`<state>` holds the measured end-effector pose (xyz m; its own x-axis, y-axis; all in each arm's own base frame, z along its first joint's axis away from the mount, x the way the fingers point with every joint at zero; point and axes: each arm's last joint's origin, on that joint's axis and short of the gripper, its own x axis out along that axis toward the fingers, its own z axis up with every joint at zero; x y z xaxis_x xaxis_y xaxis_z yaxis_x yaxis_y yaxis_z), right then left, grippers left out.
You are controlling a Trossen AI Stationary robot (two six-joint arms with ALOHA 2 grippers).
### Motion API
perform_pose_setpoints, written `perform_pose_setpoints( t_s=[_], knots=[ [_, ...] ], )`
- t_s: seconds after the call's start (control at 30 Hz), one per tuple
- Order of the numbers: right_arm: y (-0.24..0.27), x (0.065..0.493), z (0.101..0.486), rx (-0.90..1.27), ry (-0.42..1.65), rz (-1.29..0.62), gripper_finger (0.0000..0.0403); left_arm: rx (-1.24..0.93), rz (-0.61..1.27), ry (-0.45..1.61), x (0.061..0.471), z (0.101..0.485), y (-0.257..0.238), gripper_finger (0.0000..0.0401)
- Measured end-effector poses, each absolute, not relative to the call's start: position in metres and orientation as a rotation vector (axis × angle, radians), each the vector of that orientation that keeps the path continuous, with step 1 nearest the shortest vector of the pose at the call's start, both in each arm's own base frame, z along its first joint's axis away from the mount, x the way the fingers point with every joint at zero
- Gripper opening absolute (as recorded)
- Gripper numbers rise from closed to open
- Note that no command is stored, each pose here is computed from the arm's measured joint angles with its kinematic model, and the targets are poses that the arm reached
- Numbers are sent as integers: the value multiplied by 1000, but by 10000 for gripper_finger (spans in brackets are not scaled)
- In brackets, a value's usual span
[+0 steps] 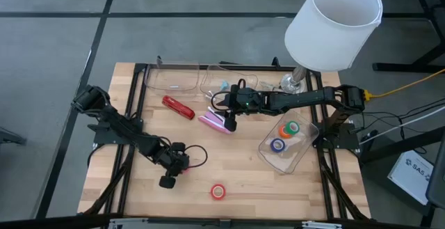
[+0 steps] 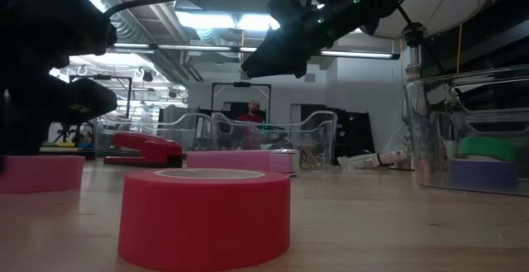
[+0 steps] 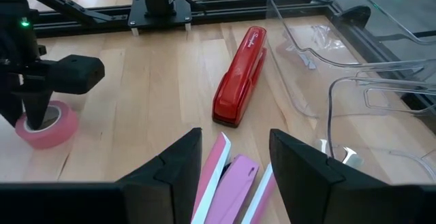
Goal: Pick and place Stapler, Stapler remover, tape
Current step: Put the pink tape into the bottom transparent bin
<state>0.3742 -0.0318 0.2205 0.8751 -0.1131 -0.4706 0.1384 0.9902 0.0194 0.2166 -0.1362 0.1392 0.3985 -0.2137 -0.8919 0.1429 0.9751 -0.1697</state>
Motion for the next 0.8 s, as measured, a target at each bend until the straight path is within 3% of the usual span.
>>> perform_pose_setpoints(
  t_s=[0.1, 0.43, 0.8],
  knots=[
    [-32, 374, 220, 53, 488, -131, 172, -75, -217, 1137, 218, 139, -134, 31],
    [-32, 374, 220, 22, 497, -118, 172, -61, -122, 1088, 227, 148, -108, 31],
    [-31, 375, 221, -60, 485, -76, 172, -14, -80, 700, 231, 217, -56, 31]
  ],
)
